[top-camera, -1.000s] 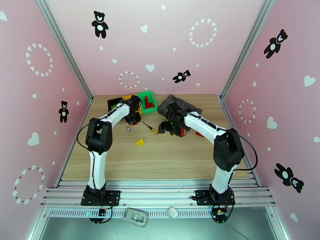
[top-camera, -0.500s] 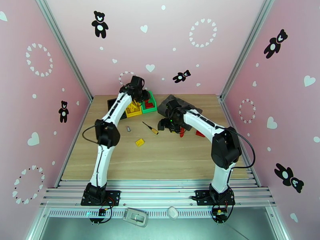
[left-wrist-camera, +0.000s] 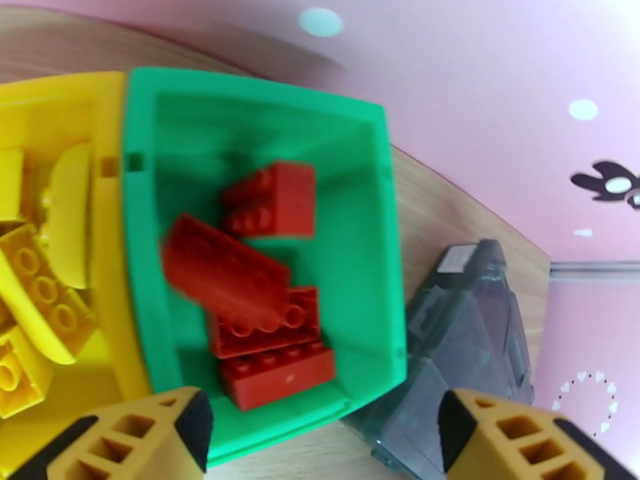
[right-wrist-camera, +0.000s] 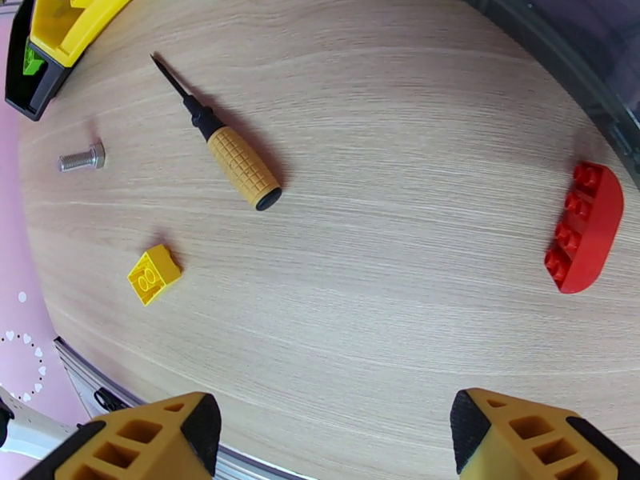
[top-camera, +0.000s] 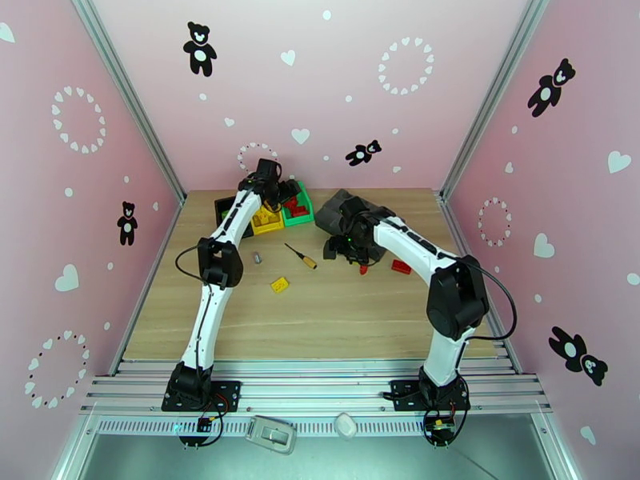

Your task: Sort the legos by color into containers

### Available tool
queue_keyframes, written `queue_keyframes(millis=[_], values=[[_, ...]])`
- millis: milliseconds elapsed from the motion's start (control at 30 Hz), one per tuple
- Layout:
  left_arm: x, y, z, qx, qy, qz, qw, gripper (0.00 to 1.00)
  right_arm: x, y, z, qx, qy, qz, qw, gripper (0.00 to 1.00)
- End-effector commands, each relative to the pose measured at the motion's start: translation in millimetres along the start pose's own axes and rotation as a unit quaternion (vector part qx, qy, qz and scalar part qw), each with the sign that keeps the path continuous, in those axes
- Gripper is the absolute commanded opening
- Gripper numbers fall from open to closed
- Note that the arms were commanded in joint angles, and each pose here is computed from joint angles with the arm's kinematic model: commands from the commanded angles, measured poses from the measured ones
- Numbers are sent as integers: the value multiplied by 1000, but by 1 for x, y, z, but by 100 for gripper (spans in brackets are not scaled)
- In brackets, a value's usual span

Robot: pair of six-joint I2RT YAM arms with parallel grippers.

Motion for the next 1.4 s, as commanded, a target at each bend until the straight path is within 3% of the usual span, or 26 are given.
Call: queue_keyframes(millis=[0, 333, 467, 700, 833, 1033, 1367], values=[[-41, 44, 11, -27, -42, -40, 998, 80, -4, 16, 0, -17, 2, -5, 1000, 81], [-61, 120, -23, -13, -97, 52, 994, 82, -54, 10, 14, -49, -89, -37, 994, 76], [-41, 143, -59, 15, -86, 101, 991, 82, -68, 4, 18, -58, -96, -68, 991, 75], [14, 167, -147, 56, -20, 131, 990, 83, -80, -21, 31, -57, -101, -113, 987, 71], [34, 182, -180, 67, 2, 146, 987, 83, -84, -35, 40, -52, -100, -135, 984, 68], [42, 201, -195, 60, 11, 152, 986, 83, -84, -56, 53, -42, -94, -148, 984, 66], [42, 200, -194, 69, 11, 153, 986, 83, -89, -74, 63, -33, -104, -169, 979, 57]])
Point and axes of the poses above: each hand's point on the last joint's axis, 136 mm out from that joint toward the fingers, its own y axis back along the fingers, its own x axis along the line the jaws close on, z = x × y, the point moved 7 cm from there along y, back along the fingers, and after that the axes turned 10 degrees about -y, right-handed, at the moved point
